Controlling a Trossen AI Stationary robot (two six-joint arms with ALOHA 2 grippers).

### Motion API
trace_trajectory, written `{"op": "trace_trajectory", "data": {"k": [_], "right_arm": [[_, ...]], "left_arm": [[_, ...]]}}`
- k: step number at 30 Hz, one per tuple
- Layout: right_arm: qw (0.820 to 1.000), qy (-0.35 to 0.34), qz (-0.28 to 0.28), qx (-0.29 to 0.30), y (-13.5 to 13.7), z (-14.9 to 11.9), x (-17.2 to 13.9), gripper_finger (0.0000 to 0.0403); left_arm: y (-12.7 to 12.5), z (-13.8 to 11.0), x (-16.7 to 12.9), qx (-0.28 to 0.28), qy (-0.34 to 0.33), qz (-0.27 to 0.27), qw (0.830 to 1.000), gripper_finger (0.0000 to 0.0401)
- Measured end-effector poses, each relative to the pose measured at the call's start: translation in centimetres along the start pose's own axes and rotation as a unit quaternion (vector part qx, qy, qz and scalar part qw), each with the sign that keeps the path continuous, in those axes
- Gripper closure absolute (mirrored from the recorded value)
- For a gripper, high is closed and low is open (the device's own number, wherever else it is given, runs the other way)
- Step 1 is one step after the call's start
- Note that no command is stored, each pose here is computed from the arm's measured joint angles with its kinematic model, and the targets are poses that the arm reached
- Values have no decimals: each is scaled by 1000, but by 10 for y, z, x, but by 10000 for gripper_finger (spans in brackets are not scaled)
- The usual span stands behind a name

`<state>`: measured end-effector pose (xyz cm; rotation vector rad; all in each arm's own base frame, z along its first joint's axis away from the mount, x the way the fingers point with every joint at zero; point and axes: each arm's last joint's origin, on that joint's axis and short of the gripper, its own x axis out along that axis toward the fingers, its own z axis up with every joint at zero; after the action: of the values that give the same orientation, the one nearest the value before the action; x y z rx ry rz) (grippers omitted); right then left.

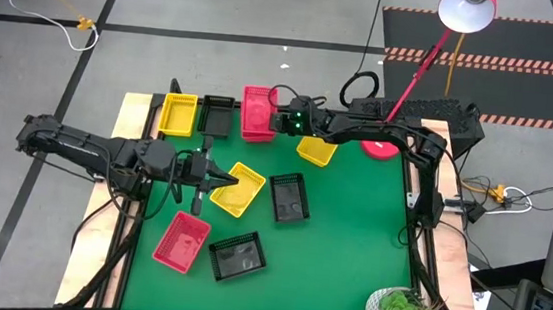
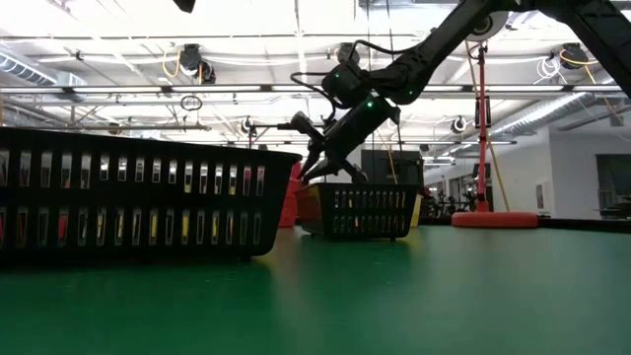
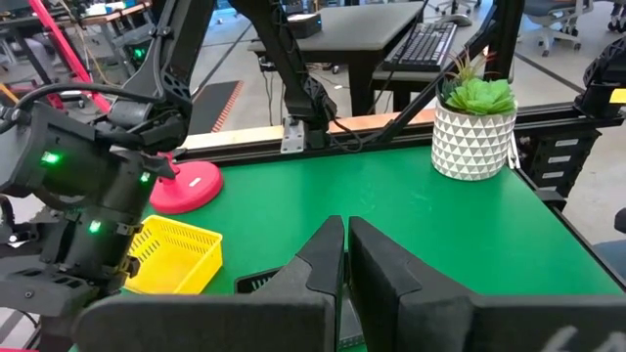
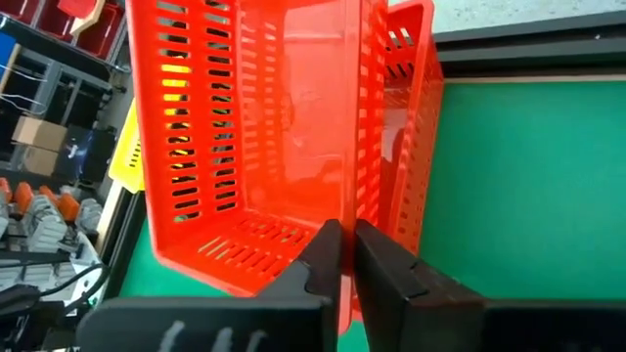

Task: Stack baskets by color
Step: Stack the bottom right red bin on top of the top red bin

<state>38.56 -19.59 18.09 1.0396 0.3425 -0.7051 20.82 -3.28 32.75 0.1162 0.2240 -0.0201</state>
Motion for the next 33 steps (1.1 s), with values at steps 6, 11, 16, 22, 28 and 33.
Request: {"op": "trace_trajectory", "data": {"k": [6,11,16,22,28,33], "right_arm": [[1000,8,6,-6,0,0,0,360],[1000,9,7,-10,0,0,0,346],[1000,7,6,-25,-2,3,0,344],[997,45,34,-62,-4,4,0,344],[986,65,61,-138,1,4,-5,349],[972,90,61,-207,3,4,-16,380]], "left_arm": [[0,0,0,0,0,0,1000,377],[0,0,0,0,0,0,1000,377],[0,0,0,0,1,0,1000,377],[0,-1,0,0,4,0,1000,377],[0,-2,0,4,11,-1,1000,377],[0,-2,0,4,11,-1,1000,377]]}}
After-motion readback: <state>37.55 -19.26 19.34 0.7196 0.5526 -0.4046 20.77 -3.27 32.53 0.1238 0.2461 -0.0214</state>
